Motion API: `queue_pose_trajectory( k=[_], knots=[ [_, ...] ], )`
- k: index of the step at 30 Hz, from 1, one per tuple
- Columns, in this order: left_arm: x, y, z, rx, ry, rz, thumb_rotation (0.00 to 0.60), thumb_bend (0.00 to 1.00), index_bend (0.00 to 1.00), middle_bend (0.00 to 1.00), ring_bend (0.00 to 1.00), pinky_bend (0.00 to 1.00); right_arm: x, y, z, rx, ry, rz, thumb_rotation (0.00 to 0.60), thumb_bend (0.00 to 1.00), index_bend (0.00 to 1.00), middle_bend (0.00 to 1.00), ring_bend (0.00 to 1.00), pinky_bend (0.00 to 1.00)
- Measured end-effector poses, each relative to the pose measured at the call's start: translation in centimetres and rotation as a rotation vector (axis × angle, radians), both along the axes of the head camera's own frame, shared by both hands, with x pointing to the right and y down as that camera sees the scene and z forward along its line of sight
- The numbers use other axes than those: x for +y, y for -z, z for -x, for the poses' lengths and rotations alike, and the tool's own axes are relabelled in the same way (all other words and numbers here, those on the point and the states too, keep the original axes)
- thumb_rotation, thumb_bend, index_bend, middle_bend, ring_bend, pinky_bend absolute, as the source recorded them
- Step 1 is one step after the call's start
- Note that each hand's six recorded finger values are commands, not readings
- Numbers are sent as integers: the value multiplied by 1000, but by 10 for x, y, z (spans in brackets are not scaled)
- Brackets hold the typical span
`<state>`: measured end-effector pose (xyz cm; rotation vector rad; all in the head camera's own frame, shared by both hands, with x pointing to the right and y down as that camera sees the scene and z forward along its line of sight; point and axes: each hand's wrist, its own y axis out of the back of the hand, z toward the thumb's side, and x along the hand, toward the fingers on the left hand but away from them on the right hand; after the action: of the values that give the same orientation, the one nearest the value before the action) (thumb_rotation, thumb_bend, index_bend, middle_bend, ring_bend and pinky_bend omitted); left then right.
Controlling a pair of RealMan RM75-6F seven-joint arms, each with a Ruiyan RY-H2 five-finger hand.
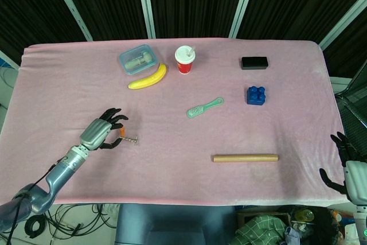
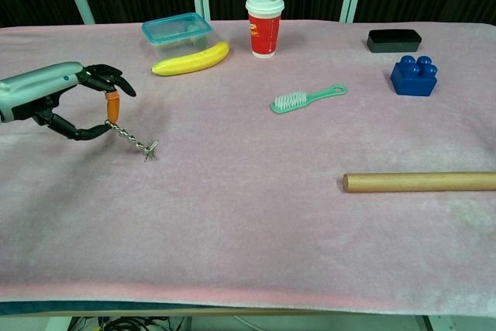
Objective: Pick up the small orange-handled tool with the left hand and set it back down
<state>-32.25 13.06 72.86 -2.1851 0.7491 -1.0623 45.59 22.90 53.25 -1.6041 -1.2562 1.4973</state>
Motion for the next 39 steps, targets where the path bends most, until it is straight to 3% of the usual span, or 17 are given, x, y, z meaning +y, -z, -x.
queue_pose_trajectory(
  k=[9, 14, 18, 26, 33, 39],
  knots=[
    [8, -5, 25, -40, 0, 15, 600, 416, 555, 205, 0, 0, 0, 0, 0, 0, -1, -1, 600, 274, 0, 0, 149, 235],
    [10, -6, 37, -81, -19, 21, 600, 414, 311, 114, 0, 0, 0, 0, 0, 0, -3, -2, 600, 274, 0, 0, 149, 235],
    [11, -8, 54, -171, -60, 30, 600, 409, 170, 55, 0, 0, 0, 0, 0, 0, -3, -2, 600, 274, 0, 0, 149, 234],
    [9, 14, 73, -238, -102, 25, 600, 381, 94, 42, 0, 0, -1, 0, 0, 0, -6, -4, 600, 273, 0, 0, 149, 235],
    [5, 61, 84, -330, -130, -111, 600, 382, 95, 43, 0, 0, -1, 0, 0, 11, 3, -5, 600, 273, 0, 0, 149, 235],
    [20, 114, 85, -446, -126, -269, 600, 381, 93, 45, 0, 0, -2, 0, 1, 36, 34, -3, 600, 271, 0, 0, 140, 231]
  ],
)
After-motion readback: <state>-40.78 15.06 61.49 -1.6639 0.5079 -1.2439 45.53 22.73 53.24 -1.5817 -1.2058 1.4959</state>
